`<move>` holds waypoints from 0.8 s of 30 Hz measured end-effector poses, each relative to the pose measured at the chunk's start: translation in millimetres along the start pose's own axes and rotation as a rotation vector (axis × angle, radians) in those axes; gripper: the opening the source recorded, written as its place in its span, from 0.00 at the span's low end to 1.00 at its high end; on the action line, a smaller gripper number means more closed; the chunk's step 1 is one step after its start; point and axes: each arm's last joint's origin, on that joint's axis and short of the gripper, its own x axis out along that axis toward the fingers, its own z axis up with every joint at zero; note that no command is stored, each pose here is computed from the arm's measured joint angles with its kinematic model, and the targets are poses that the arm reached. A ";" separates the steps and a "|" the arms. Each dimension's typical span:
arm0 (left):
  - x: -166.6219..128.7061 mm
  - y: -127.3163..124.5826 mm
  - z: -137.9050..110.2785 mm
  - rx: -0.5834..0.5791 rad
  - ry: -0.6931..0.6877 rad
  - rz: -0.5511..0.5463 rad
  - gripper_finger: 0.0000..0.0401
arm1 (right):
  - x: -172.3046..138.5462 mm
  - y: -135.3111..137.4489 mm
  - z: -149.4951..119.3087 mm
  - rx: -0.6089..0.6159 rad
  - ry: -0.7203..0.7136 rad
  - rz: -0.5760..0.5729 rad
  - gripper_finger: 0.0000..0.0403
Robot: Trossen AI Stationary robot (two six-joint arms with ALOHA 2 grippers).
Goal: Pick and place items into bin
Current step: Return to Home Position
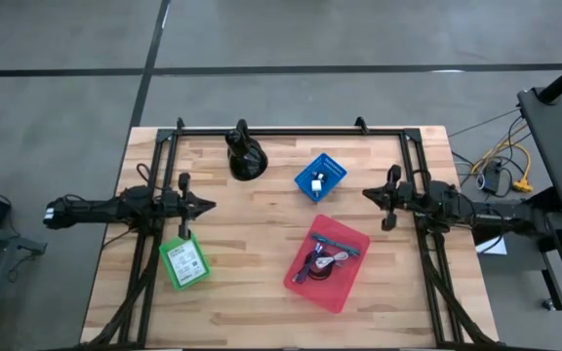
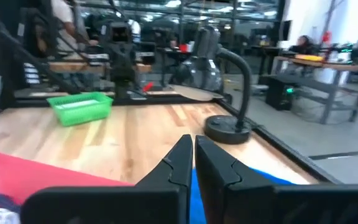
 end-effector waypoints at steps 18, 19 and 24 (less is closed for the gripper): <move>-0.2 -1.0 -1.0 -0.014 0.006 -0.026 0.00 | -8.0 7.1 -2.1 0.025 0.006 0.114 0.02; -0.2 -1.0 -1.1 -0.017 0.006 -0.026 0.00 | -8.2 7.3 -1.9 0.026 0.003 0.117 0.02; -0.1 -1.2 -1.7 -0.017 0.011 -0.030 0.00 | -7.6 7.3 -2.6 0.019 0.011 0.116 0.02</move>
